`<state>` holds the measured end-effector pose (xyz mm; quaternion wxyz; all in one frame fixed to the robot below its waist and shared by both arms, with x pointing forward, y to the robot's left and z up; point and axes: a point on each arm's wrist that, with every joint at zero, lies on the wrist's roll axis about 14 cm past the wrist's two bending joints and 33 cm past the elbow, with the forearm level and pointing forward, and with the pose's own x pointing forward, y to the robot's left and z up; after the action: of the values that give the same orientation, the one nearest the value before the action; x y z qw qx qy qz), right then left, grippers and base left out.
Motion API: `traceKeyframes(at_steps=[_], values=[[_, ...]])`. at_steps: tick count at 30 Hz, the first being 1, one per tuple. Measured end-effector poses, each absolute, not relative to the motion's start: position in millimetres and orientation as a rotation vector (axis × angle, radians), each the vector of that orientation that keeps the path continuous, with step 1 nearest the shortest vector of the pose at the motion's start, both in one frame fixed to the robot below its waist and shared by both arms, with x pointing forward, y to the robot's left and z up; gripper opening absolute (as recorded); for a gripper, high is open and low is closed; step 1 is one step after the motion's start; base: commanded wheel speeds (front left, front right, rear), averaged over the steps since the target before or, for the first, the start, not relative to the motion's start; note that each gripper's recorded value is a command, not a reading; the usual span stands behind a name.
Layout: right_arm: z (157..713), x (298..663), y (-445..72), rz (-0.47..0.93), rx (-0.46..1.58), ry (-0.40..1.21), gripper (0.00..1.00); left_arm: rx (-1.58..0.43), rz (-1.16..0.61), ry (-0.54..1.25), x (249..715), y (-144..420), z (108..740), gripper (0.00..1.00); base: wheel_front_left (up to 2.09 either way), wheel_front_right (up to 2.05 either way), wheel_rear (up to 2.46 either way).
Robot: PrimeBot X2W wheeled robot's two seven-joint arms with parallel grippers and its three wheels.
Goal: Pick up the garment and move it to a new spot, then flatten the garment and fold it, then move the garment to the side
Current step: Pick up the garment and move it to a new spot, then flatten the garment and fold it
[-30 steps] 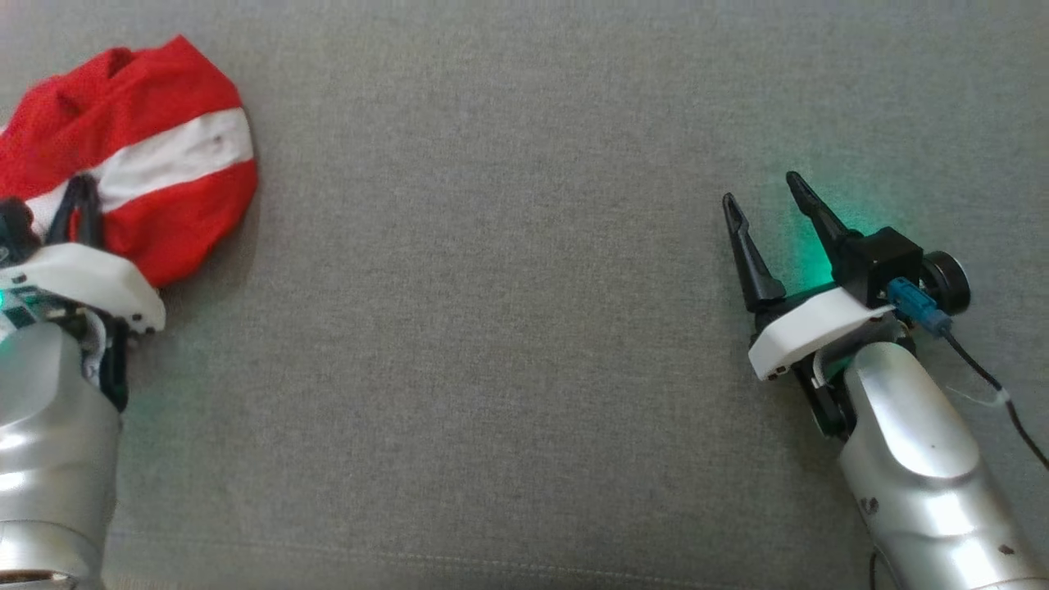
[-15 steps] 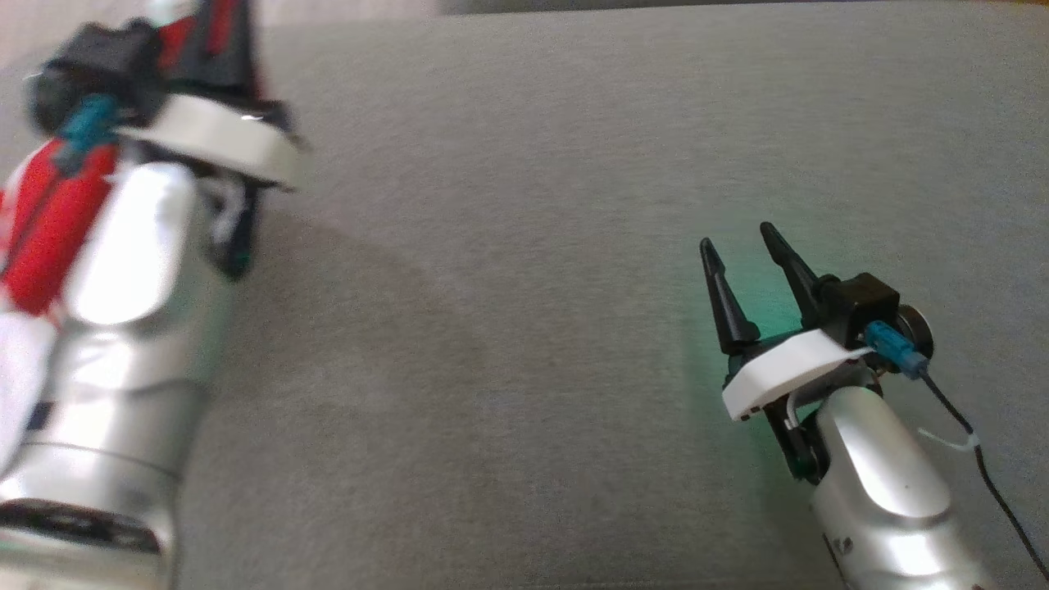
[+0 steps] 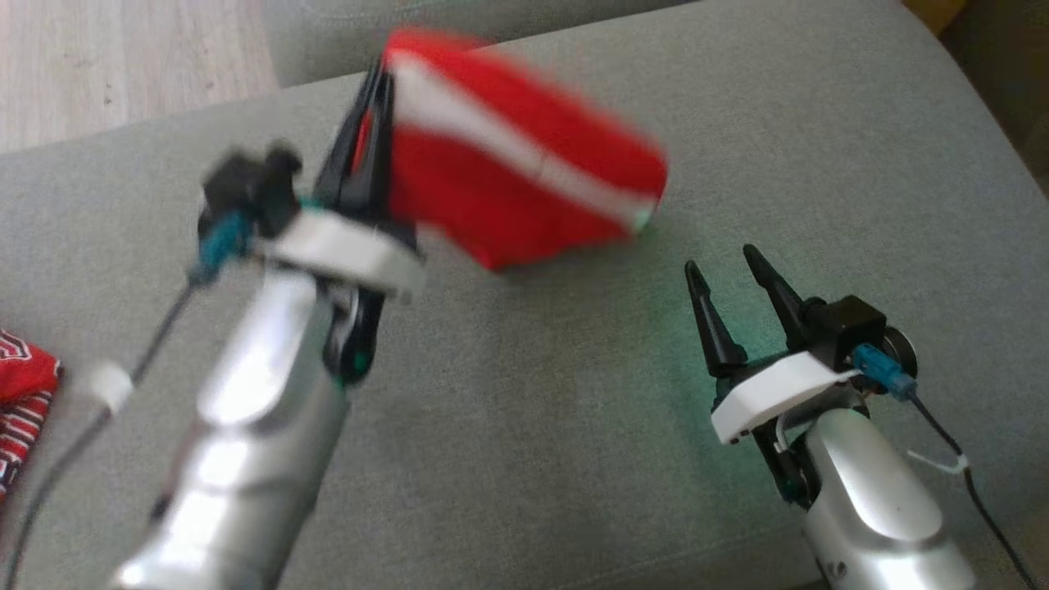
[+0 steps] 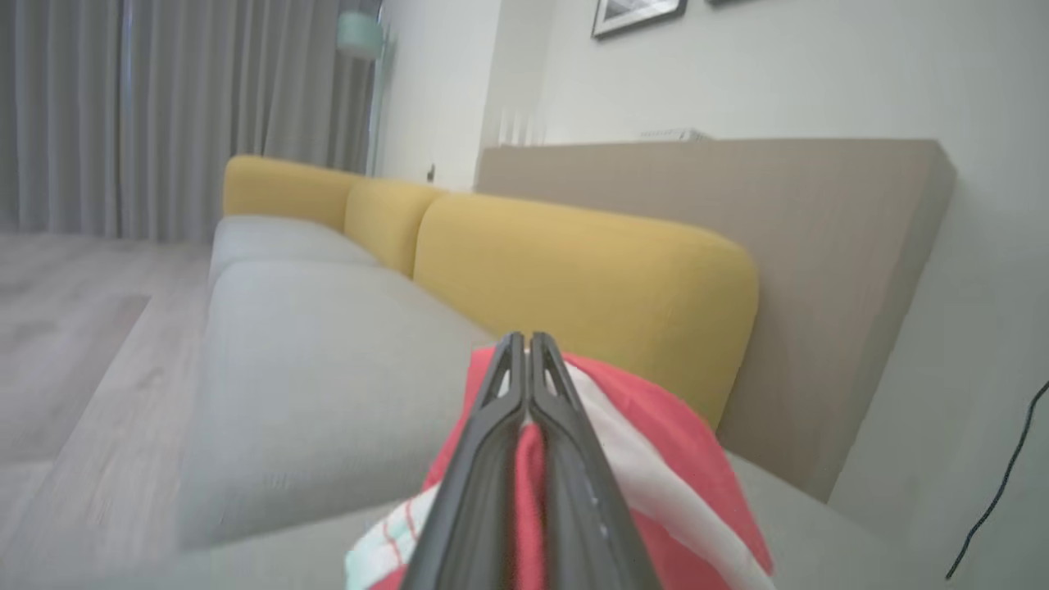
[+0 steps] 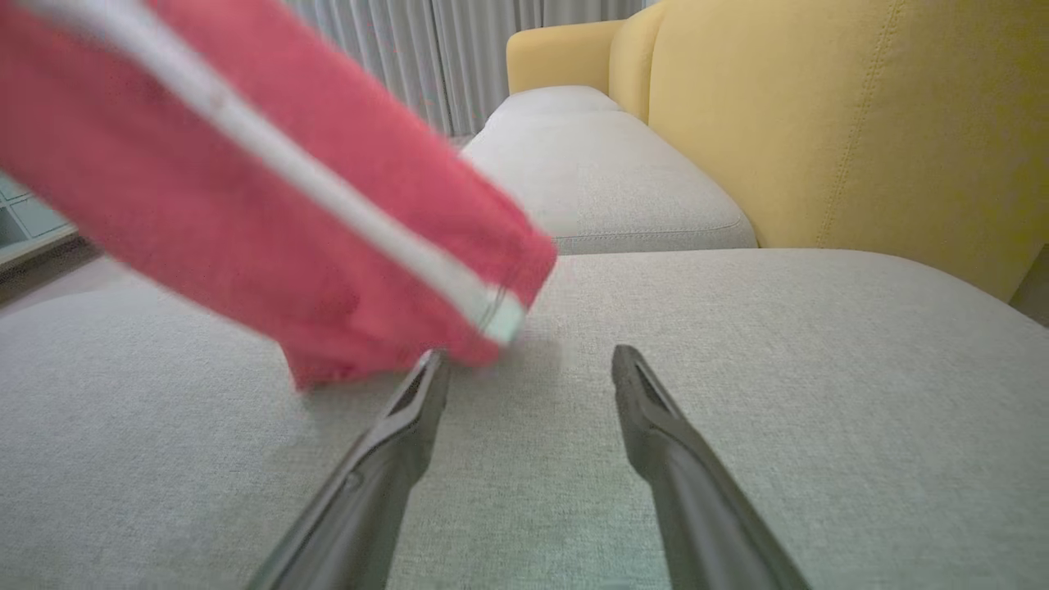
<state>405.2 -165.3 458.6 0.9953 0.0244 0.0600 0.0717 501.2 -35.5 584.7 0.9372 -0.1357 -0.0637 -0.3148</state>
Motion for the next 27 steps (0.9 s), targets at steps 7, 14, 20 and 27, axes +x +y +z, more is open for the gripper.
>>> traceKeyframes(at_steps=[7, 14, 20, 27], values=[[457.8, 404.7, -159.0, 0.154, 0.061, 0.12, 1.0, -0.221, -0.408, 0.137, 467.0, 33.2, 470.2, 1.0, 0.0, 0.0, 0.0], [455.7, 392.6, -153.9, 0.156, 0.081, 0.123, 1.0, -0.143, -0.183, 0.224, 414.3, 112.3, 423.2, 1.0, 0.0, 0.0, 0.0], [445.7, 374.2, -147.1, 0.164, 0.106, 0.148, 1.0, -0.14, -0.094, 0.197, 376.1, 141.9, 424.8, 1.0, 0.0, 0.0, 0.0], [438.2, 367.9, -139.1, 0.183, 0.114, 0.17, 1.0, -0.152, -0.092, 0.207, 352.5, 144.7, 419.9, 1.0, 0.0, 0.0, 0.0]])
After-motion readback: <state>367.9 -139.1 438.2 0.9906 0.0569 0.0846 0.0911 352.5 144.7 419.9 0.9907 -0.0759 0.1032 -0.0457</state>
